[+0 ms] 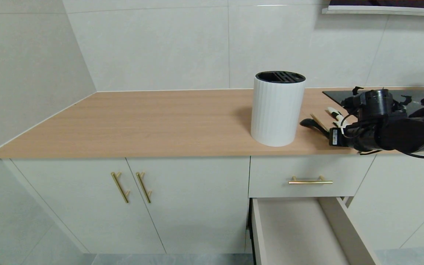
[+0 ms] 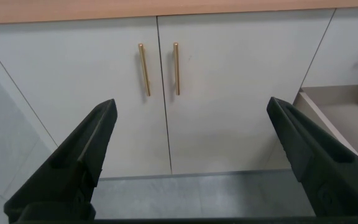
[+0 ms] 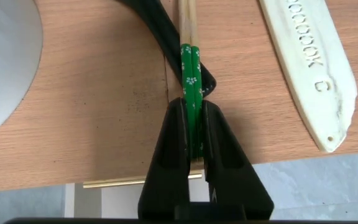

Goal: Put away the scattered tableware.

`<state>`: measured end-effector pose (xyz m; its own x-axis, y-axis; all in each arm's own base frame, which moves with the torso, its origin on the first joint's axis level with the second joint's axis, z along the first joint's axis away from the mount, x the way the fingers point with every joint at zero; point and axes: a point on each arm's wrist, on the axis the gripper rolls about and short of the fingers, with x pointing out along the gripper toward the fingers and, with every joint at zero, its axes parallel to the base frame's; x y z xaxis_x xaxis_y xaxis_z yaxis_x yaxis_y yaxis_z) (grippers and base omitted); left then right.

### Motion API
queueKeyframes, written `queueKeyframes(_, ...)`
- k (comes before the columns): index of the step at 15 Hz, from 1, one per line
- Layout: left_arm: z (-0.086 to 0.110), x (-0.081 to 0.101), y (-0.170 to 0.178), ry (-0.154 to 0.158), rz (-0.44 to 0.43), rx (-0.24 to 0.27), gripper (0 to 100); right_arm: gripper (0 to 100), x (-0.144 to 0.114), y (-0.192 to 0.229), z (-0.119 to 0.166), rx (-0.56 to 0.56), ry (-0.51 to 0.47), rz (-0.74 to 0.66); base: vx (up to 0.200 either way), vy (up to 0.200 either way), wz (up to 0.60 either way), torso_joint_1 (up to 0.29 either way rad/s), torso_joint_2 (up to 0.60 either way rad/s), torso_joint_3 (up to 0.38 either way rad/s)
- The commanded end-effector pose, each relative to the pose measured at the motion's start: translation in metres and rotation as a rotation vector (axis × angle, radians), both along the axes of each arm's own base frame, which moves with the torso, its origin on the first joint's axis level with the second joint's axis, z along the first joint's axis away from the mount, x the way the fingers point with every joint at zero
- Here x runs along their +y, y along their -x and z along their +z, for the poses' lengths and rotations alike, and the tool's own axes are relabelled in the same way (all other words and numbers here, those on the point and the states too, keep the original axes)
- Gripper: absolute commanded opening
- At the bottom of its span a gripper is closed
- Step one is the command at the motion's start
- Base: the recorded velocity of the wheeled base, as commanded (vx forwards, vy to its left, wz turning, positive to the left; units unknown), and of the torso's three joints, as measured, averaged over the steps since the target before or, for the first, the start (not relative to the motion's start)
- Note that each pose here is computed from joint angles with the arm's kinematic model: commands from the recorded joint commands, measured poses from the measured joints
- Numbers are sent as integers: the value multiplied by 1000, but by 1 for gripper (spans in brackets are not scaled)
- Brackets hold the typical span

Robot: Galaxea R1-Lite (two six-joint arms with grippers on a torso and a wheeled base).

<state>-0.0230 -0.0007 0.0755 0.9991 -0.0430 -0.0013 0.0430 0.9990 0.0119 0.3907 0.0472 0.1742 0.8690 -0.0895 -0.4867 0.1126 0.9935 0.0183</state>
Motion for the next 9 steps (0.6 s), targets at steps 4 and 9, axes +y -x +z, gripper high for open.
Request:
queueKeyframes(4, 0, 0, 0, 0, 0, 2, 100, 0, -2, 11, 14, -27, 0, -8, 0, 0, 0, 0, 0, 0)
queueKeyframes(9, 0, 0, 0, 0, 0, 2, 100, 0, 12, 75, 47, -60, -31, 48, 0, 0, 0, 0, 0, 0)
